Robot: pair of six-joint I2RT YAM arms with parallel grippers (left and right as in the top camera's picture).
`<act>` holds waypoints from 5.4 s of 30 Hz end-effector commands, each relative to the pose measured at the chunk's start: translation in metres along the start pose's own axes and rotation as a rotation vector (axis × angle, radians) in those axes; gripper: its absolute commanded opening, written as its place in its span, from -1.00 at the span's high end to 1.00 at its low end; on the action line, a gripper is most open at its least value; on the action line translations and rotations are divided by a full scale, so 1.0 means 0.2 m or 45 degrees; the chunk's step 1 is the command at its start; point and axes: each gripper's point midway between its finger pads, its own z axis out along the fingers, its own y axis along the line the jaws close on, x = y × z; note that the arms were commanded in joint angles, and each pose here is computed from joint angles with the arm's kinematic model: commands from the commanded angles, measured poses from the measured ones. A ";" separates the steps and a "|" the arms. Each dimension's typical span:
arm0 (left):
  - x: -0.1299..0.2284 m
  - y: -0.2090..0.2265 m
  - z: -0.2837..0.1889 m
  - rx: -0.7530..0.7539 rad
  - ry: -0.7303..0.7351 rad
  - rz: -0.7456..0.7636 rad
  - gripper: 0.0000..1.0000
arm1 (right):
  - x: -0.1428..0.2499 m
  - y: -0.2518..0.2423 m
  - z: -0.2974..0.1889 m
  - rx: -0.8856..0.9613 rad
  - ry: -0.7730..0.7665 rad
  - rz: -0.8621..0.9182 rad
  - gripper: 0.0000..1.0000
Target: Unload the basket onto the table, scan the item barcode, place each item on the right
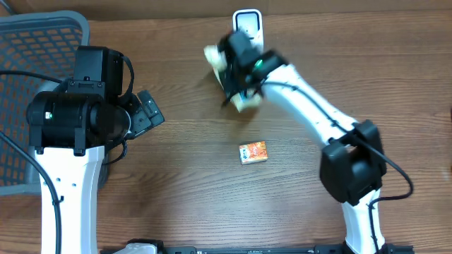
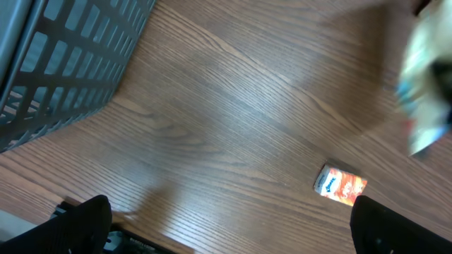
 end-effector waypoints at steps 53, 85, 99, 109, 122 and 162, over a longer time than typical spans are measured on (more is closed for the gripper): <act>-0.01 0.01 0.01 -0.018 -0.007 -0.032 -0.99 | 0.66 -1.23 -0.33 0.258 0.601 0.906 -0.06; -0.01 0.01 0.01 -0.018 -0.007 -0.032 -0.99 | 0.75 -0.94 0.02 0.416 0.710 0.149 -0.38; -0.01 0.01 0.01 -0.018 -0.007 -0.032 -0.99 | 0.64 -0.90 0.00 0.432 0.611 0.388 0.93; -0.01 0.01 0.01 -0.018 -0.007 -0.032 -0.99 | 0.05 -0.69 -0.28 0.192 0.247 0.427 0.93; -0.01 0.01 0.01 -0.018 -0.007 -0.032 -0.99 | -0.48 -0.40 -0.17 -0.071 -0.250 0.301 0.93; -0.01 0.01 0.01 -0.018 -0.007 -0.032 -0.99 | -0.30 -0.53 0.04 0.342 -0.152 0.328 0.93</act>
